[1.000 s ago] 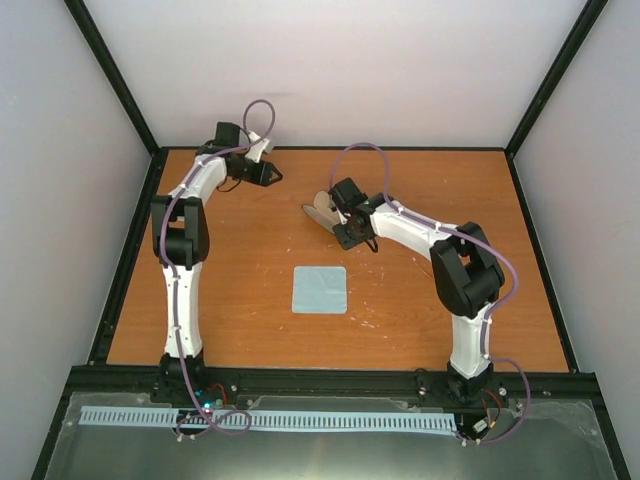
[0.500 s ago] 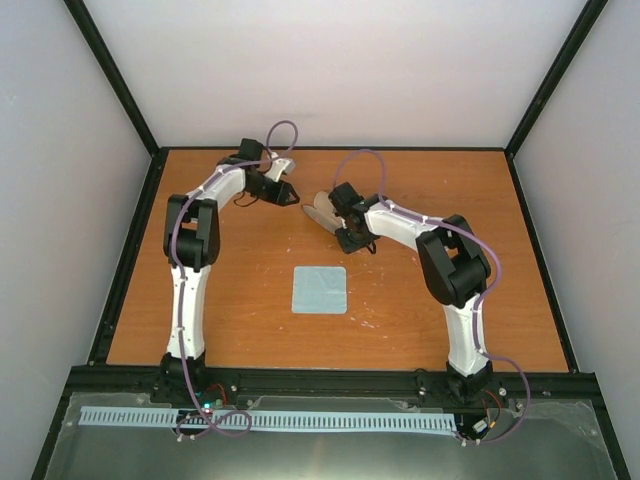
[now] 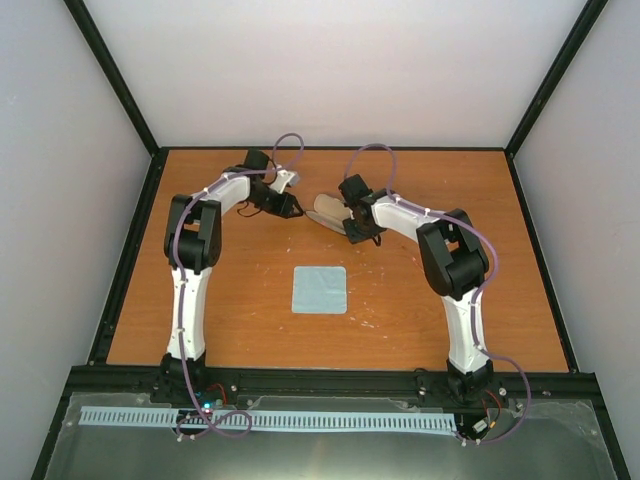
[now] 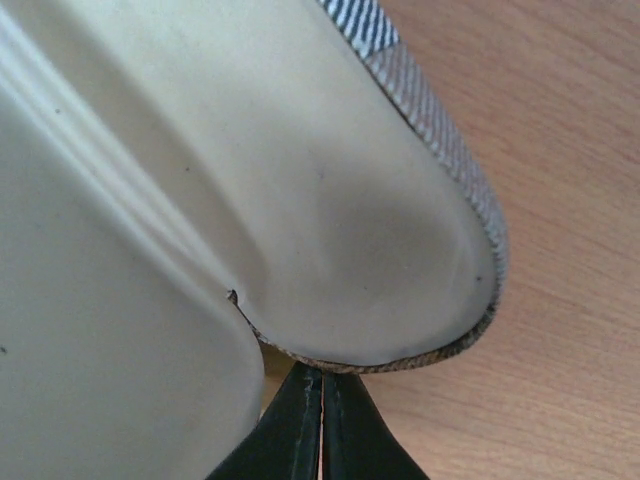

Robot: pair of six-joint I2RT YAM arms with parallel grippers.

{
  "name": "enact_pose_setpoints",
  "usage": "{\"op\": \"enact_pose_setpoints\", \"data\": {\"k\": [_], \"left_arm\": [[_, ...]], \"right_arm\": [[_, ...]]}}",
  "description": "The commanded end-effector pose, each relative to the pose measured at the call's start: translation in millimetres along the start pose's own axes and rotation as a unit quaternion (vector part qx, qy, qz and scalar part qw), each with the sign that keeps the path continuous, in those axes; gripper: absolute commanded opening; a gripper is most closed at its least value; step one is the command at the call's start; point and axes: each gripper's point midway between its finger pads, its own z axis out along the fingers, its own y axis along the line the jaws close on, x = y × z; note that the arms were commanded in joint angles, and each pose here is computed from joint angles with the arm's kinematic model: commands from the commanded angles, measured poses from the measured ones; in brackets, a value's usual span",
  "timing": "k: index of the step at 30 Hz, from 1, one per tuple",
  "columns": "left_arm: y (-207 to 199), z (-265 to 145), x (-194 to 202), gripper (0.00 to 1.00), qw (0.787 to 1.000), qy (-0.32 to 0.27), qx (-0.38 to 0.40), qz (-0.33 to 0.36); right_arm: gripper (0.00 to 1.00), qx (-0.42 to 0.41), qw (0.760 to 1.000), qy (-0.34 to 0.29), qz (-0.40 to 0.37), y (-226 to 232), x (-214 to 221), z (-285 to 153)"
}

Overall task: Organize the sunglasses
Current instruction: Adjust the sunglasses case at the center of the board.

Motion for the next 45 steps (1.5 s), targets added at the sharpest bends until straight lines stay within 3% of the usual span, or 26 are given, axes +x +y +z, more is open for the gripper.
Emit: {"op": "enact_pose_setpoints", "data": {"k": [1,12,16,22,29,31,33,35,37,40,45], "left_arm": [[-14.2,-11.5,-5.3,0.43,1.000,-0.010,0.000,0.007],[-37.2,-5.8,14.9,0.44,1.000,0.011,-0.001,0.020],[-36.5,-9.8,17.8,0.46,1.000,0.015,-0.012,0.022],[-36.0,-14.4,26.8,0.48,0.999,0.022,-0.024,0.020],[-44.9,-50.6,21.5,0.58,0.997,-0.005,-0.058,0.041],[-59.8,-65.0,21.2,0.58,0.997,-0.018,-0.047,0.063],[-68.7,-71.7,25.7,0.58,0.996,-0.021,-0.038,0.074],[-77.9,-80.7,28.1,0.58,0.996,-0.026,-0.032,0.084],[-84.4,-85.7,31.9,0.58,0.995,-0.027,-0.025,0.089],[-89.3,-90.8,39.2,0.58,0.995,-0.024,-0.023,0.091],[-85.8,-92.4,56.6,0.58,0.994,-0.020,-0.042,0.094]], "right_arm": [[0.03,0.009,1.000,-0.022,-0.006,-3.8,-17.1,4.2],[0.03,0.040,0.999,-0.021,-0.002,-29.0,-17.9,2.8],[0.09,0.052,0.998,-0.028,0.003,-40.4,-16.3,-0.8],[0.11,0.065,0.997,-0.029,0.000,-48.1,-15.4,-6.6],[0.21,0.067,0.993,-0.089,0.032,-56.1,-18.9,-81.7],[0.25,0.028,0.991,-0.113,0.061,-47.8,-14.8,-105.8],[0.23,-0.018,0.987,-0.120,0.103,-38.5,-7.5,-122.5],[0.12,-0.069,0.986,-0.102,0.110,-24.8,9.0,-121.8],[0.08,-0.163,0.978,-0.064,0.111,4.7,25.4,-116.5],[0.17,-0.237,0.964,0.007,0.118,40.0,55.8,-106.9],[0.29,-0.204,0.976,0.058,0.057,69.5,92.8,-97.0]]}}
